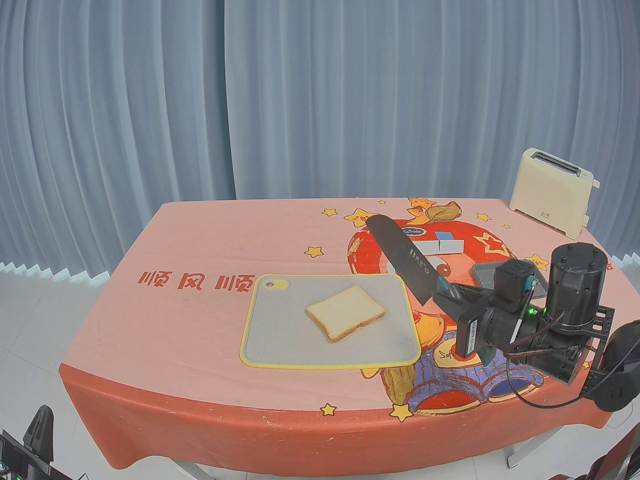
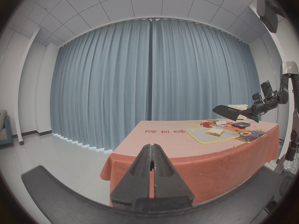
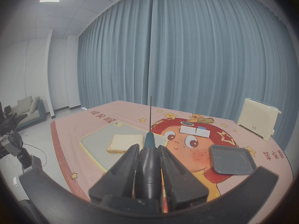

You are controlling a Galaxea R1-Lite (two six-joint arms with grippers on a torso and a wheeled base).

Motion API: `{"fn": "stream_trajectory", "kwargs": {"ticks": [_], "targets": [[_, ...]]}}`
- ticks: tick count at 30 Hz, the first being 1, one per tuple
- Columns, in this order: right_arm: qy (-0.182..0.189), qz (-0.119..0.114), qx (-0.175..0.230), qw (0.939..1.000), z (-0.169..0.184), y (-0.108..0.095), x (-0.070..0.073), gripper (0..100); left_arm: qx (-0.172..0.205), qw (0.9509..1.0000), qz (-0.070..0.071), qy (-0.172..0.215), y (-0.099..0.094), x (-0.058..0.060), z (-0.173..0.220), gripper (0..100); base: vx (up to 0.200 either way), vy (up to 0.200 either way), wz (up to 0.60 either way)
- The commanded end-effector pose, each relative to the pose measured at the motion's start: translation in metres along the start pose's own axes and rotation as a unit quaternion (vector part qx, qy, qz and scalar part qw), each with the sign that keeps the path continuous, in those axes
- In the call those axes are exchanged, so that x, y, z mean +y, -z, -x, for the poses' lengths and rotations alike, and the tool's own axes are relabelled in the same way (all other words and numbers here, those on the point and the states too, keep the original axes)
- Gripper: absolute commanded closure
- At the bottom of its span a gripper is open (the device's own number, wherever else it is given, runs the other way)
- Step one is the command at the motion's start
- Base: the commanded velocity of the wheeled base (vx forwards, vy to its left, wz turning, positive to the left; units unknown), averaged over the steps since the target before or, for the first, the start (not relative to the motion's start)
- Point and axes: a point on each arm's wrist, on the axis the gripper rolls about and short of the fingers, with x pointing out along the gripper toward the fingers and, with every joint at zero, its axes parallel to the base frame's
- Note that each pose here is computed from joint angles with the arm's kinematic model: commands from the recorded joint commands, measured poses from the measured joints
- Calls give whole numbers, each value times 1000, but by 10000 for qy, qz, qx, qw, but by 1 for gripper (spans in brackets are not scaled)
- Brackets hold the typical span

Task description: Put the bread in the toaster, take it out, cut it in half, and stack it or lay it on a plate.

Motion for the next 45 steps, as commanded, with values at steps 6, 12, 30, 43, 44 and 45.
{"fn": "stream_trajectory", "kwargs": {"ticks": [6,12,30,43,44,45], "targets": [[-31,13,-88,10000,1,2,1,100,75,10000,7,-2,5,0,-1,100,0,0,0],[-67,28,-74,9999,1,3,3,100,83,10000,7,6,5,0,-1,100,0,0,0],[-251,168,263,9992,-3,19,14,100,75,10000,0,14,5,0,-1,100,0,0,0],[-305,305,250,9988,-5,18,17,100,75,10000,0,14,5,0,-1,100,0,0,0],[-305,305,250,9988,-5,18,17,100,75,10000,0,14,5,0,-1,100,0,0,0],[-312,311,265,9987,-5,19,18,100,75,10000,7,14,5,0,-1,100,0,0,0]]}}
